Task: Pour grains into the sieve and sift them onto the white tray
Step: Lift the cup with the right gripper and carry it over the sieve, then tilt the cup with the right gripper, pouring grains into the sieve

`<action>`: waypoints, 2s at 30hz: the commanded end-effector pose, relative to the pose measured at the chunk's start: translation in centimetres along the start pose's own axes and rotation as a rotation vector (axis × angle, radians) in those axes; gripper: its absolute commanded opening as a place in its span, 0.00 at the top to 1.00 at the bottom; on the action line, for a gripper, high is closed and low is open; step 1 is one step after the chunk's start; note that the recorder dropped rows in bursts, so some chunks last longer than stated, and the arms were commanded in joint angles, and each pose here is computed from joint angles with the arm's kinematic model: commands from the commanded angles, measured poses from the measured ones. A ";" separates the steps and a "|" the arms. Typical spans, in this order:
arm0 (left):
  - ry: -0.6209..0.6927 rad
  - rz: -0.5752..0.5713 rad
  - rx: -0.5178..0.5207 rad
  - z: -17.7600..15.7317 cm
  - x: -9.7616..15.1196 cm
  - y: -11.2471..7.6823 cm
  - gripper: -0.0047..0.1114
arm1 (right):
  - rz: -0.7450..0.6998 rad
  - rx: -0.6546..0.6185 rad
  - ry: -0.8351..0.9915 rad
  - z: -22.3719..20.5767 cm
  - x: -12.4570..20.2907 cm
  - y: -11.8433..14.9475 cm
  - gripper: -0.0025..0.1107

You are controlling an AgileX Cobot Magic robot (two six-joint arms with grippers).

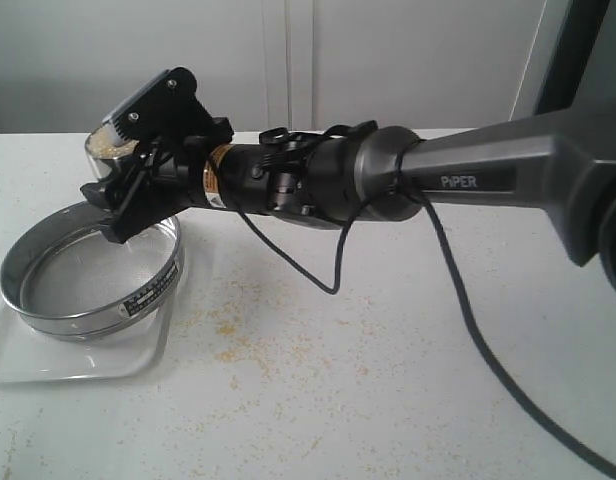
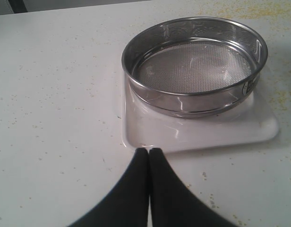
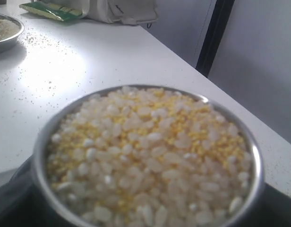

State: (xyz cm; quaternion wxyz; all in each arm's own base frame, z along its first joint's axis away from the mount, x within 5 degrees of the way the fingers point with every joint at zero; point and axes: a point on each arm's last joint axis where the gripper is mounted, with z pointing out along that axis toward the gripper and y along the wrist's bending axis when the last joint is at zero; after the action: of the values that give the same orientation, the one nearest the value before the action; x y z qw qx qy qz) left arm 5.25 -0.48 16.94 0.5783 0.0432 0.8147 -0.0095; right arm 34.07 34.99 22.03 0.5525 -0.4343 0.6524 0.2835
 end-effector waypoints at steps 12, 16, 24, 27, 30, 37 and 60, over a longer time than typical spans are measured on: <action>-0.005 -0.007 0.004 0.0 0.0 0.0 0.96 | -0.135 0.032 0.055 4.0 0.3 0.7 0.98; -0.005 -0.007 0.004 0.0 0.0 0.0 0.96 | -0.210 0.032 0.081 4.6 1.1 0.9 0.98; -0.005 -0.007 0.004 0.0 0.0 0.0 0.96 | -0.353 0.064 0.118 4.9 0.9 0.7 0.98; -0.005 -0.007 0.004 0.0 0.0 0.0 0.96 | -0.390 0.075 0.139 4.9 1.0 0.5 0.98; -0.005 -0.007 0.004 0.0 0.0 0.0 0.96 | -0.409 0.076 0.148 5.0 1.2 0.5 0.98; -0.005 -0.007 0.004 0.0 0.0 0.0 0.96 | -0.512 0.073 0.163 5.0 1.4 0.4 0.98; -0.005 -0.007 0.004 0.0 0.0 0.0 0.96 | -0.673 0.112 0.225 5.2 0.9 -0.3 0.98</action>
State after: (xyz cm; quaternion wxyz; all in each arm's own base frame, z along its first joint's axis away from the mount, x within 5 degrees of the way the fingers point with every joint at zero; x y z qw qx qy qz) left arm 5.25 -0.48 16.94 0.5783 0.0432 0.8147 -0.0095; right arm 36.85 38.83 18.86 0.5477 -0.6207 0.5611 0.0001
